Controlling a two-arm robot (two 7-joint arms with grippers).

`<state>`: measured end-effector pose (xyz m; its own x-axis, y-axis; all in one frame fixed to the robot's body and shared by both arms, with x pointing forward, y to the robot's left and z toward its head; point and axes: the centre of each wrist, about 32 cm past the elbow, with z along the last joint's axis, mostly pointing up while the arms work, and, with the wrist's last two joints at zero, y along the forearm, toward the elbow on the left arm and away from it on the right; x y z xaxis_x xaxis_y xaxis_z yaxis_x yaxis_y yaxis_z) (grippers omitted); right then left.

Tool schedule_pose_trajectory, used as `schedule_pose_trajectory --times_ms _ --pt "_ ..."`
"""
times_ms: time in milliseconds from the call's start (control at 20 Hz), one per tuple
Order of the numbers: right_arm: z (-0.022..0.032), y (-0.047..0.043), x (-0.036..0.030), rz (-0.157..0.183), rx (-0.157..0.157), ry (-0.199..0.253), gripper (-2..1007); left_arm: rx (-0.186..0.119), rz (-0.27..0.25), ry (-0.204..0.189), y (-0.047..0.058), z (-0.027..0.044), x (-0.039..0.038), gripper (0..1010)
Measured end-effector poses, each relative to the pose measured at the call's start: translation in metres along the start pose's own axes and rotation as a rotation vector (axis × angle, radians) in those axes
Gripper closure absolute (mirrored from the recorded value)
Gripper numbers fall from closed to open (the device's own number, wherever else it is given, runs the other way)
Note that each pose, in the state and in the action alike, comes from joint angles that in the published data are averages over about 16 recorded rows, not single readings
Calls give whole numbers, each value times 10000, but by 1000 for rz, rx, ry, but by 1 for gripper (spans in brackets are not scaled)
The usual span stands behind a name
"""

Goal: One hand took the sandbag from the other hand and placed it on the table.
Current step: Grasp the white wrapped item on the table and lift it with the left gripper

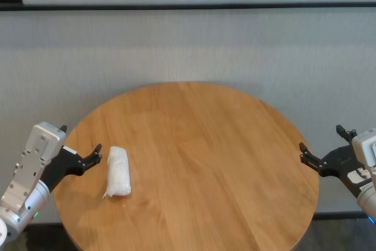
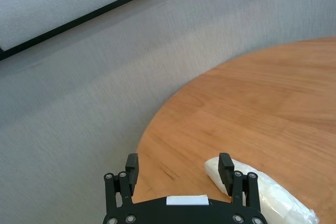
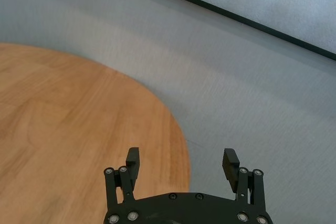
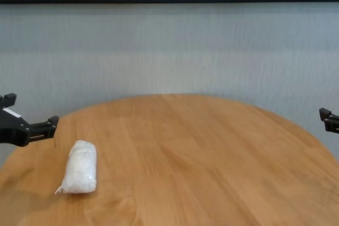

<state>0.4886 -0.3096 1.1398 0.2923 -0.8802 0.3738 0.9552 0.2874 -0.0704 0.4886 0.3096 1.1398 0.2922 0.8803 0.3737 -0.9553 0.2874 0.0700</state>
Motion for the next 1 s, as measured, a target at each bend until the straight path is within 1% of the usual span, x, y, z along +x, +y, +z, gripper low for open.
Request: schedule_pose_trajectory --times_ms 250,500,750,1000 --pt "0 0 0 0 0 0 4 3 -1 6 0 6 1 8" --pt "0 0 0 0 0 0 5 18 -5 30 -1 40 -5 8" --pt "0 0 0 0 0 0 5 52 -26 73 -6 102 -28 8" --pt "0 0 0 0 0 0 5 100 -57 129 -5 192 -75 8"
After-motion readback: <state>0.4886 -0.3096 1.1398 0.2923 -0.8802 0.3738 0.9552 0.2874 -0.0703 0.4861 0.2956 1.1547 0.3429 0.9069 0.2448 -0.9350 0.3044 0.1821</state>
